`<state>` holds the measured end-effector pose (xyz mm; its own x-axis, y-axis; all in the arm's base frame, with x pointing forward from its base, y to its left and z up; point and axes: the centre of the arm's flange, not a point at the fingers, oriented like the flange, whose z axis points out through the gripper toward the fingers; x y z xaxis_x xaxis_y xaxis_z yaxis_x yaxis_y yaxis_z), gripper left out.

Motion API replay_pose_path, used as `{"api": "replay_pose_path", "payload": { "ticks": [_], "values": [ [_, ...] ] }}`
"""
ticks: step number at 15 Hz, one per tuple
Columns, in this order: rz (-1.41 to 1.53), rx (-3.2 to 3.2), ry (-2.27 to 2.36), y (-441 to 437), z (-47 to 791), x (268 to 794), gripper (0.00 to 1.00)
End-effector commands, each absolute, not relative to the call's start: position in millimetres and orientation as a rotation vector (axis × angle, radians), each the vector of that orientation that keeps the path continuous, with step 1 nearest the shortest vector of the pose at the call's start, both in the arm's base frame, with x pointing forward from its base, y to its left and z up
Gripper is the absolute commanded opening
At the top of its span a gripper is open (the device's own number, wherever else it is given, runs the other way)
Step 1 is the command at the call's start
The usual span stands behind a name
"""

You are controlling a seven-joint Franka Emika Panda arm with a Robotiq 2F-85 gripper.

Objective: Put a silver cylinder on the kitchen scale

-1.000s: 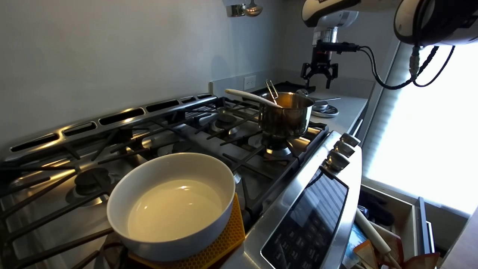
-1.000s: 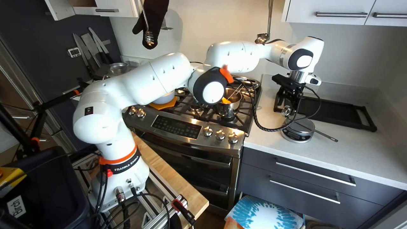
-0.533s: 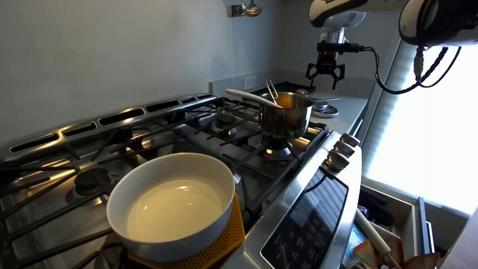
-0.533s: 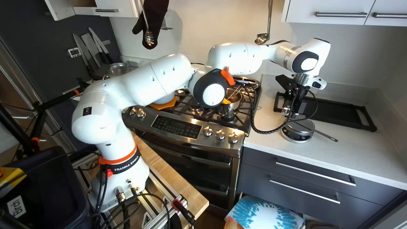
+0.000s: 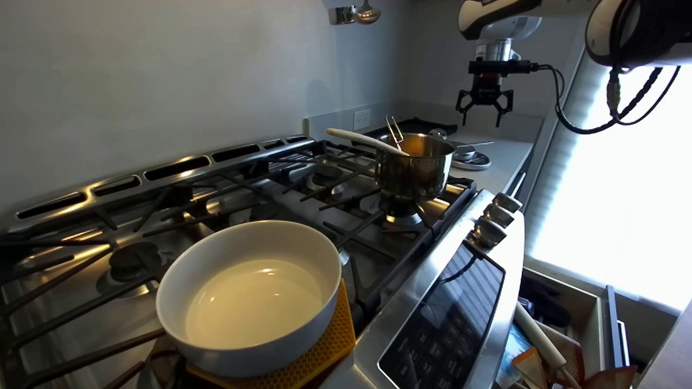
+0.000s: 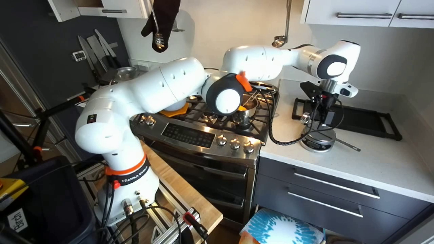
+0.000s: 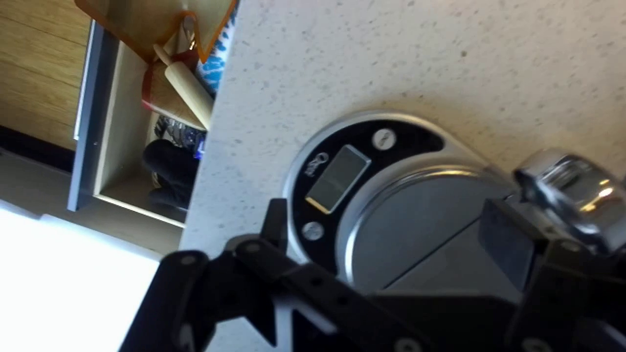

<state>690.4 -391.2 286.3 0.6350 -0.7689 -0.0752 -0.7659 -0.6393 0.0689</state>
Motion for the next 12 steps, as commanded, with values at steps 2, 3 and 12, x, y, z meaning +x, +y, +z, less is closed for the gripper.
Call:
{"api": "replay_pose_path", "payload": {
  "ticks": [2,3,12],
  "values": [
    [-0.195,2.668,-1.663,-446.5,285.5,591.9,1.0],
    [-0.217,2.619,-1.729,-459.7,282.8,576.6,1.0],
    [-0.277,2.414,-2.027,-560.5,282.2,547.7,1.0]
  ]
}}
